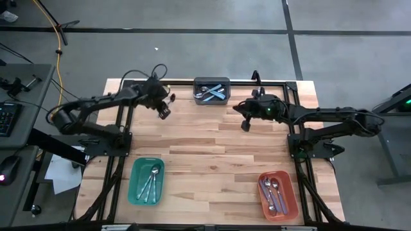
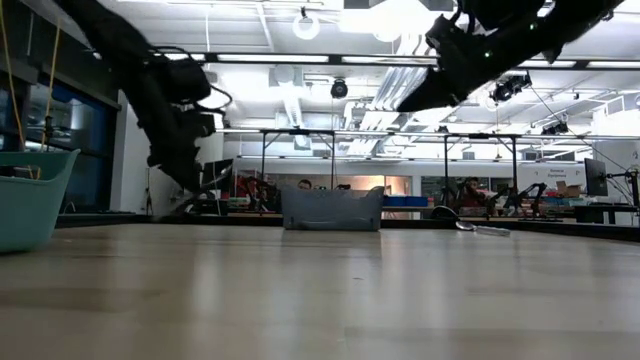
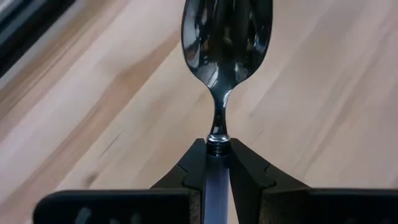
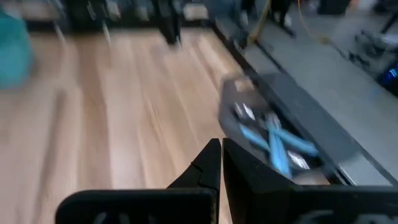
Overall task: Sort silverware by color (type)
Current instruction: Put the purple spoon into the orange bin
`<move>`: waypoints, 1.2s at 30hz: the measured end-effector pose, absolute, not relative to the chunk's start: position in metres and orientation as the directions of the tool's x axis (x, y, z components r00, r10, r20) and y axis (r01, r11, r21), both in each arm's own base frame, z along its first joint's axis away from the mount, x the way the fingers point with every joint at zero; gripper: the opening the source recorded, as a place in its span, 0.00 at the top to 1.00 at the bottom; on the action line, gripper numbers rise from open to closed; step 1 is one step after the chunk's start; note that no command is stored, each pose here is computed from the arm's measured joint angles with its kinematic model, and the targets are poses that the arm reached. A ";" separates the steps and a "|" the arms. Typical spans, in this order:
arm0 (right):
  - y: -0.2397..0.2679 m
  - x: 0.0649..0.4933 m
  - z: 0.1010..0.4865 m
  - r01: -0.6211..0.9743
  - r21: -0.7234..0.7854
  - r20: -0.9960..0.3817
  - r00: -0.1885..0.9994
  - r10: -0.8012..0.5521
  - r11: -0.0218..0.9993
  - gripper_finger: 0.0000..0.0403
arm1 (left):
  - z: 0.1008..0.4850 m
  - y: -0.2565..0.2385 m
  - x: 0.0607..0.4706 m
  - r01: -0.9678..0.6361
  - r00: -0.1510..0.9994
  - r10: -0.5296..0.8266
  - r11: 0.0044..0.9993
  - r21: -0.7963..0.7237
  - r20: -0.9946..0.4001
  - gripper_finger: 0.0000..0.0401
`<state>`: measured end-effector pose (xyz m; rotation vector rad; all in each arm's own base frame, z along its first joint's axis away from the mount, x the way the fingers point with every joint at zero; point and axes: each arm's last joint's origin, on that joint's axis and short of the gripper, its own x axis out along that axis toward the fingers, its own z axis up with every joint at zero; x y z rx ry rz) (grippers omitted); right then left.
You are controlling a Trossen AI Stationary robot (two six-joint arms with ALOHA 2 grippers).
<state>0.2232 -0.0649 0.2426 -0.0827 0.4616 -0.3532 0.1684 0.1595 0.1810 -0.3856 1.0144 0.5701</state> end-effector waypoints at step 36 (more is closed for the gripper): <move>-0.049 0.413 0.248 0.547 -0.125 -0.041 0.831 -0.555 0.828 0.44 | 0.205 0.040 0.242 -0.669 0.730 0.668 0.742 0.050 -0.145 0.92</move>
